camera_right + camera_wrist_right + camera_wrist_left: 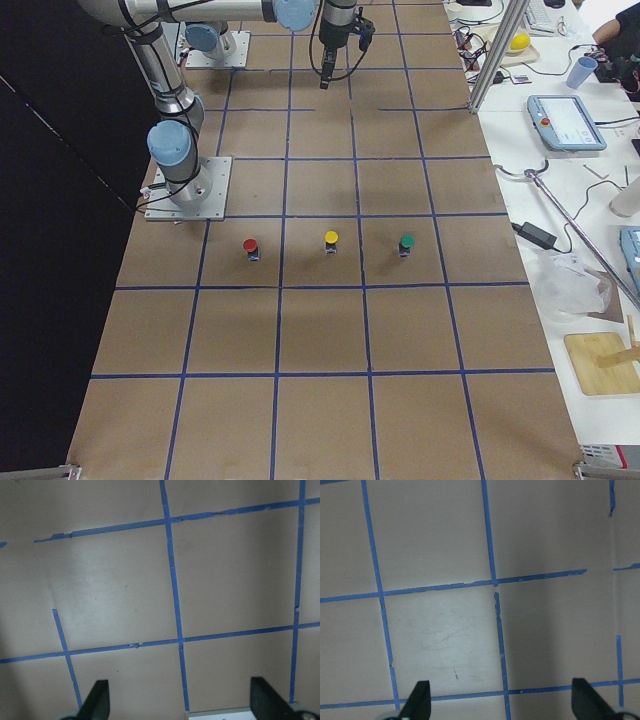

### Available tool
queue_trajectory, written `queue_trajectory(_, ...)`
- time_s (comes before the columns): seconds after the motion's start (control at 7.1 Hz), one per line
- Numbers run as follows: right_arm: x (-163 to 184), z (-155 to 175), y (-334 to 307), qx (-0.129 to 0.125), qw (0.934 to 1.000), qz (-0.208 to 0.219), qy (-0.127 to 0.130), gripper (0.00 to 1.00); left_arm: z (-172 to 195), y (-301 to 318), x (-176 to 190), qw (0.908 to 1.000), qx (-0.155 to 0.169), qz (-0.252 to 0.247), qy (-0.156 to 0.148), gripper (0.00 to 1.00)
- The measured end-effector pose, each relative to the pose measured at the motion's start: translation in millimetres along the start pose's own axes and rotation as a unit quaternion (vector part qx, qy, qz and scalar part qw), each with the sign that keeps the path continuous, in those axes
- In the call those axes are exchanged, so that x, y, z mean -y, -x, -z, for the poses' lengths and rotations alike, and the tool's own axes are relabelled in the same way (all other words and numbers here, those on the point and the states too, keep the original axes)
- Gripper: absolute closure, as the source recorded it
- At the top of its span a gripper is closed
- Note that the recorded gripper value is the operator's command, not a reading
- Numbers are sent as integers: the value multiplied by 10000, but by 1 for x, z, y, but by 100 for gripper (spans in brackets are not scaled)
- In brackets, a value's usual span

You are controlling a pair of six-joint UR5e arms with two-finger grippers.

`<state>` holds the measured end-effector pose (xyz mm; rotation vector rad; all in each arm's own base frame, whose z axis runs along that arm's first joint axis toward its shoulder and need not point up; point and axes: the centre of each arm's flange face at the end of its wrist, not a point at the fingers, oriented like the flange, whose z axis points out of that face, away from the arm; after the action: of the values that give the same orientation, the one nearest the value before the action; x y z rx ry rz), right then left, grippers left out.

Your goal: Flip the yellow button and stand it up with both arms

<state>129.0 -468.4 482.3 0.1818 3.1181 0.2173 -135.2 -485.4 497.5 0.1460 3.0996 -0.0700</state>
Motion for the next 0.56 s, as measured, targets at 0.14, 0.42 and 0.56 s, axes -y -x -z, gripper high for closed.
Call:
queue_trajectory(0.14,1,0,-2,-118,9999,-7,-19,0,-1,0,0,10000,-4,3,14,0)
queue_trajectory(0.42,2,0,-3,-222,9997,-48,-50,0,-3,0,1,10000,-8,5,39,0)
queue_trajectory(0.56,2,1,-3,-218,9997,-54,-68,0,-4,-1,2,10000,-16,4,63,0)
